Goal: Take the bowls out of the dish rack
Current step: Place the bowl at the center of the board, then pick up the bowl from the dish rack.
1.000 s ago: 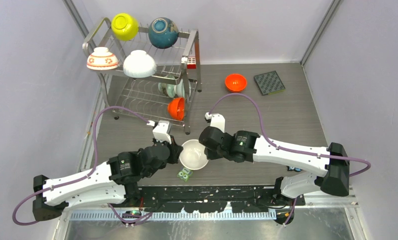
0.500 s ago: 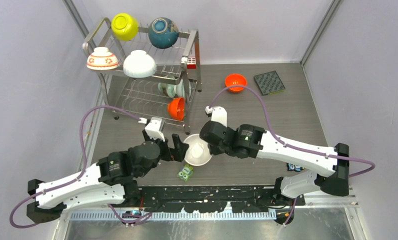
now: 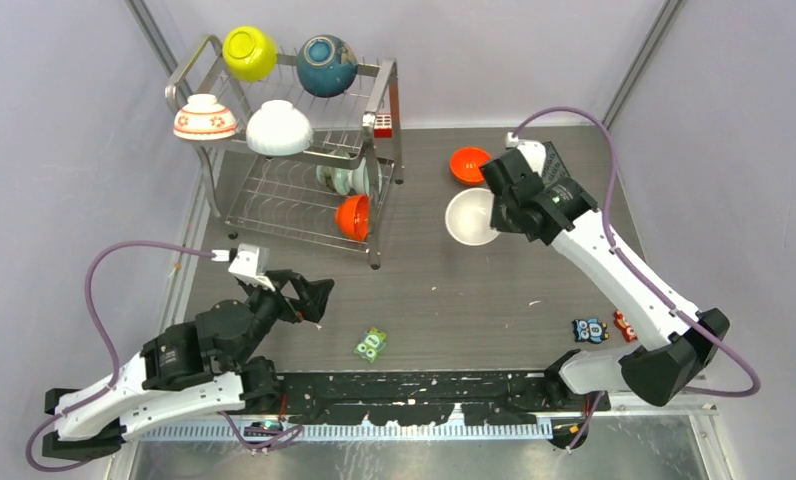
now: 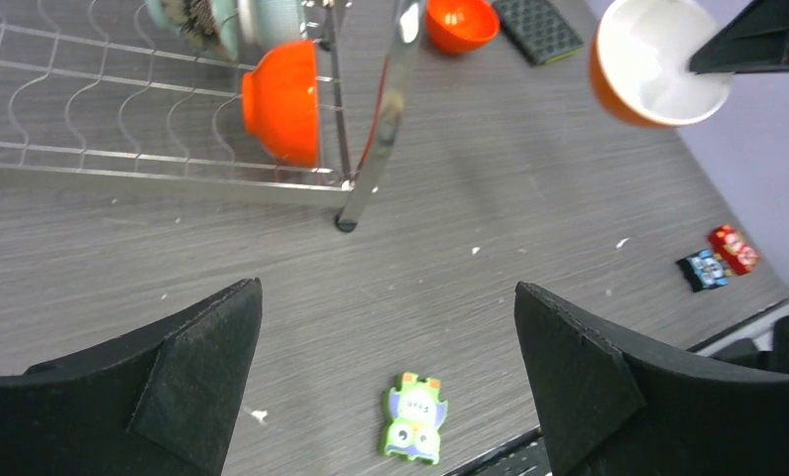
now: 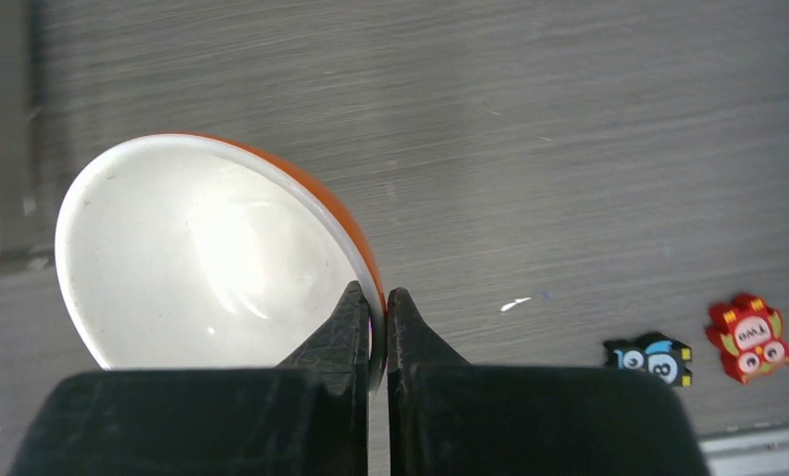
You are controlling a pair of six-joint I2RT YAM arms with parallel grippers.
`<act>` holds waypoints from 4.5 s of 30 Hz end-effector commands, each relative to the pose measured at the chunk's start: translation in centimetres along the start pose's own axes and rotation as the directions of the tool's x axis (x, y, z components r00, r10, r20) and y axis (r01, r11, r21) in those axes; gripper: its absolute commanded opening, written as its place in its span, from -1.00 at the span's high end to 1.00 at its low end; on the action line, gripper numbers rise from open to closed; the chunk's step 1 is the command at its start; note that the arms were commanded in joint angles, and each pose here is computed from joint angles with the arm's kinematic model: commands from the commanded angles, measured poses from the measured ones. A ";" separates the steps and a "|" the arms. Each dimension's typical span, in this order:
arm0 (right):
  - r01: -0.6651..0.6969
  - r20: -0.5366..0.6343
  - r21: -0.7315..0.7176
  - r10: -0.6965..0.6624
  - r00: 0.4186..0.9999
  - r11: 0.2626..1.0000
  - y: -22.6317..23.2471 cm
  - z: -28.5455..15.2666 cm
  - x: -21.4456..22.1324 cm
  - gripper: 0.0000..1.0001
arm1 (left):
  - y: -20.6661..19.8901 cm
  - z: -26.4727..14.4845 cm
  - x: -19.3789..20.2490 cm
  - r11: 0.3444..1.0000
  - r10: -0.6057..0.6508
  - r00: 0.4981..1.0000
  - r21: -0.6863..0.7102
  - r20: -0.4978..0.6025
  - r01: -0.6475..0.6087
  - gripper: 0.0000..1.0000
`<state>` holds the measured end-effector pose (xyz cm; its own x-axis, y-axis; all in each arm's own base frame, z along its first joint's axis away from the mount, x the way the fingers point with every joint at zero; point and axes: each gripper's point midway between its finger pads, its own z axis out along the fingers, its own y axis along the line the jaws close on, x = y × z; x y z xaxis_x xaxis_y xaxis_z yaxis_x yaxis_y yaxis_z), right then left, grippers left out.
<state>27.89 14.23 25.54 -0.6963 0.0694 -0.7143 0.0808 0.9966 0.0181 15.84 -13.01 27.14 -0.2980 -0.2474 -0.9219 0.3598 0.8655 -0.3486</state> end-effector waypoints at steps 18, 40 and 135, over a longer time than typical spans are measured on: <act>-0.793 0.322 0.352 0.732 0.601 0.497 -23.1 12.7 0.5 0.99 | 4.6 0.1 4.0 0.981 -0.056 0.998 -0.187 -0.013 0.052 -0.97; -0.764 0.129 0.378 0.788 0.602 0.522 -24.9 23.8 -0.3 0.99 | 4.2 1.5 5.7 0.976 -0.018 0.999 -0.217 -0.045 0.008 -0.91; -0.424 0.039 -0.448 0.491 0.870 0.787 0.2 3.9 9.4 -0.87 | 3.9 8.5 4.1 0.951 0.091 0.977 -0.273 -0.192 -0.142 -0.99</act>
<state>24.02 15.52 16.21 -0.5862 0.4627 -0.6650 -0.0200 0.8123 0.5829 22.56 -13.18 20.25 -0.3985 0.0448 -0.9161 0.1428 0.9897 -0.0138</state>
